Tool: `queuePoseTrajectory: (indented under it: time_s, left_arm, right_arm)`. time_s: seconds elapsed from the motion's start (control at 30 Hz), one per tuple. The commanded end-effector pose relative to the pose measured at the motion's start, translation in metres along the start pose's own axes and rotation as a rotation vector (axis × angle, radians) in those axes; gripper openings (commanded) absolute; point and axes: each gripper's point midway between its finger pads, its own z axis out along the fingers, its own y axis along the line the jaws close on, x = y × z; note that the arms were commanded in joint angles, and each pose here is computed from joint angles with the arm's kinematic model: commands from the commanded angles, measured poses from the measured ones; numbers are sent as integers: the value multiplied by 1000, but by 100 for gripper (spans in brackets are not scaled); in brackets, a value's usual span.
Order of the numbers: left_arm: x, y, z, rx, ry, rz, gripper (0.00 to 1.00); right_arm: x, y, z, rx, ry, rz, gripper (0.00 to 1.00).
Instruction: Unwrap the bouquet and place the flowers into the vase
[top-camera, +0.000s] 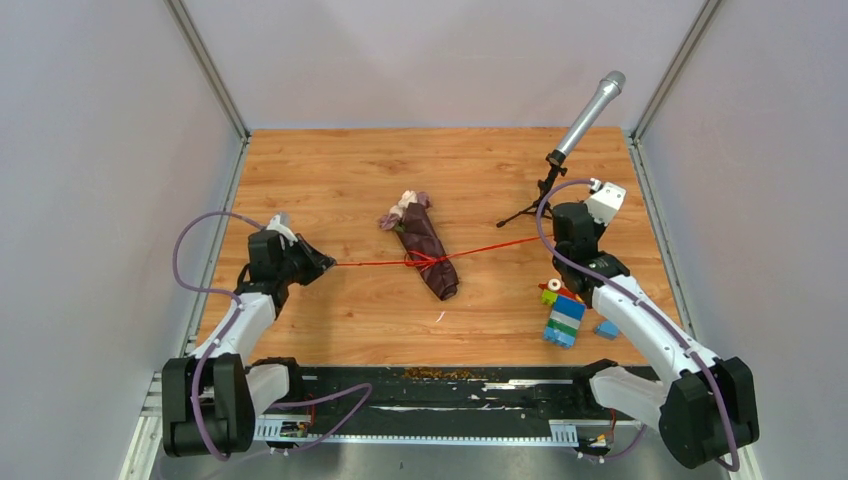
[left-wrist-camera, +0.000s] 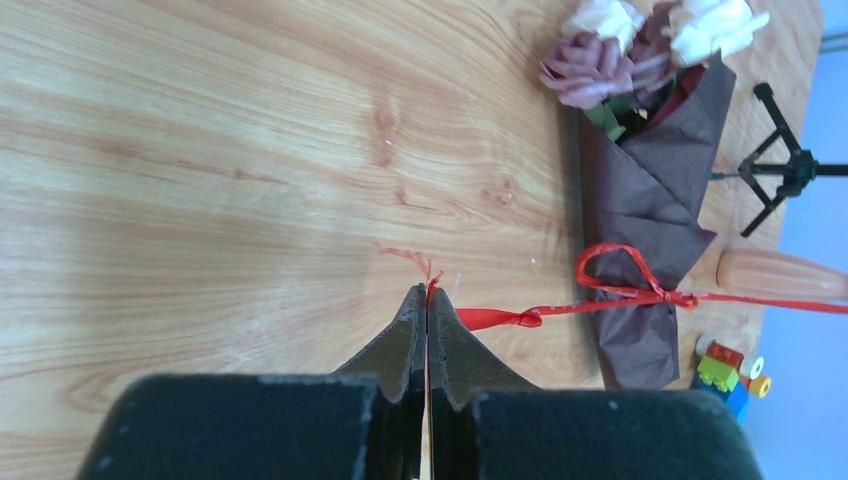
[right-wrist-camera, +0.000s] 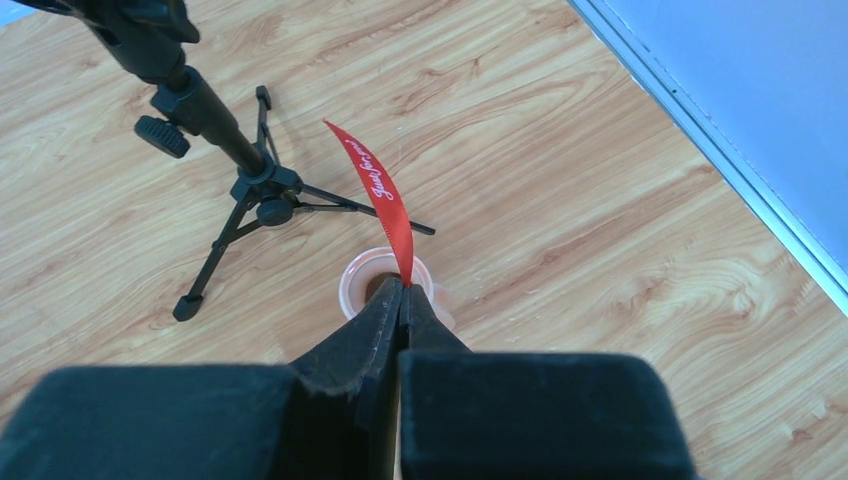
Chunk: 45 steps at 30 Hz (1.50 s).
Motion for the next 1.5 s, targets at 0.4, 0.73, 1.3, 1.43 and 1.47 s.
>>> queuePoseTrajectory:
  time_s: [0.4, 0.73, 1.3, 1.43, 1.47]
  left_arm:
    - [-20, 13, -8, 3, -46, -21, 0]
    - [-27, 19, -12, 4, -61, -45, 0]
    - [-24, 28, -15, -11, -50, -65, 0]
    - [-23, 29, -15, -12, -46, -69, 0]
    - [-23, 29, -15, -11, -47, -69, 0]
  right_arm:
    - [-27, -21, 5, 40, -45, 10, 0]
    - [-38, -25, 6, 45, -81, -40, 0]
    - [-63, -49, 1, 135, -143, -72, 0]
    - [-69, -58, 1, 161, -153, -70, 0]
    - [-71, -60, 1, 165, -155, -71, 0]
